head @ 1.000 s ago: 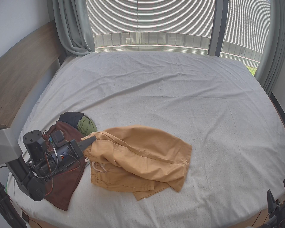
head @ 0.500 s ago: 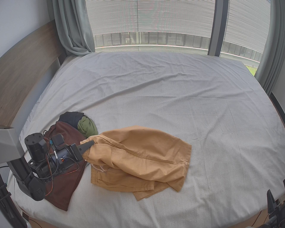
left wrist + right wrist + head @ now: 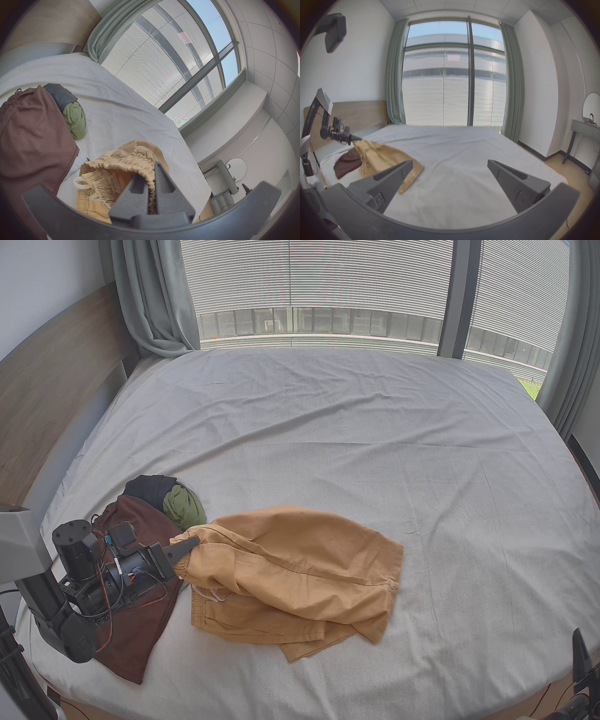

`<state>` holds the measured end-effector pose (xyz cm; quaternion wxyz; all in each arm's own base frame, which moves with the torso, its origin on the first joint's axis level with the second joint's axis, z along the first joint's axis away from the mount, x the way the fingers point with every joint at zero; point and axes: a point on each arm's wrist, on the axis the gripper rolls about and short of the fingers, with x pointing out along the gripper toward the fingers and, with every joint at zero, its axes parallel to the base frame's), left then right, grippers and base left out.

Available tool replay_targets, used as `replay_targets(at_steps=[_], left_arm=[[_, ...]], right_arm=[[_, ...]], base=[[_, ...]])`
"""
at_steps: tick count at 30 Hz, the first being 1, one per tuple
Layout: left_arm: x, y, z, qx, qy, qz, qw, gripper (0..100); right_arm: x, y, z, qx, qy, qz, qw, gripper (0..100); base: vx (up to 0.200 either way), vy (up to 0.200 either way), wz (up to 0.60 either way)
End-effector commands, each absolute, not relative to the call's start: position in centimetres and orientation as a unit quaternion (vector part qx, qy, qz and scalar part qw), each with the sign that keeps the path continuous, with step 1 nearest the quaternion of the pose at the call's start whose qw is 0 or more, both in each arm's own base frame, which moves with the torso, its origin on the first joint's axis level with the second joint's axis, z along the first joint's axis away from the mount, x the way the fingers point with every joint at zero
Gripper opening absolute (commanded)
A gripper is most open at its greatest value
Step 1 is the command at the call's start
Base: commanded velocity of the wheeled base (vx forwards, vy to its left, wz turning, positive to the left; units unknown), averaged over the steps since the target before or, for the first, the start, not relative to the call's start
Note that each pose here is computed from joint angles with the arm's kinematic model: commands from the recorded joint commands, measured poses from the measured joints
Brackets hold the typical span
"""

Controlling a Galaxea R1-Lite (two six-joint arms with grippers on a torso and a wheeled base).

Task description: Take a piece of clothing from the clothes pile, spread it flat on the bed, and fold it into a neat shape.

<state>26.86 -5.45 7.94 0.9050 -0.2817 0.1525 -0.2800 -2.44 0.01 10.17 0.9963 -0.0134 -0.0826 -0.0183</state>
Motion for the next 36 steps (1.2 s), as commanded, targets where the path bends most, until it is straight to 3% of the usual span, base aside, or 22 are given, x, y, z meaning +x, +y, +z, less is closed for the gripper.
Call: replay_targets(at_steps=[1, 4, 16, 24, 36], left_arm=[[26.8, -5.5, 7.9, -0.281, 0.153, -0.281, 0.905, 0], [26.8, -5.5, 8.0, -0.281, 0.151, -0.282, 0.905, 0], [27.0, -5.6, 8.0, -0.281, 0.151, -0.282, 0.905, 0], [27.0, -5.6, 8.1, -0.280, 0.149, -0.284, 0.905, 0], [27.1, -5.6, 8.1, -0.280, 0.147, -0.283, 0.906, 0]], right_arm=[[-1.7, 0.0, 17.2, -0.021, -0.149, -0.012, 0.989, 100], [0.2, 0.0, 17.2, 0.014, -0.069, 0.035, 0.997, 100], [4.3, 1.1, 17.6, 0.098, 0.062, 0.165, 0.980, 100], [8.7, 1.8, 17.8, 0.141, 0.156, 0.175, 0.962, 100], [15.1, 2.9, 17.6, 0.150, 0.194, 0.203, 0.948, 100]], base=[[0.000, 0.000, 0.00], [0.000, 0.000, 0.00], [0.000, 0.000, 0.00], [0.000, 0.000, 0.00], [0.000, 0.000, 0.00]])
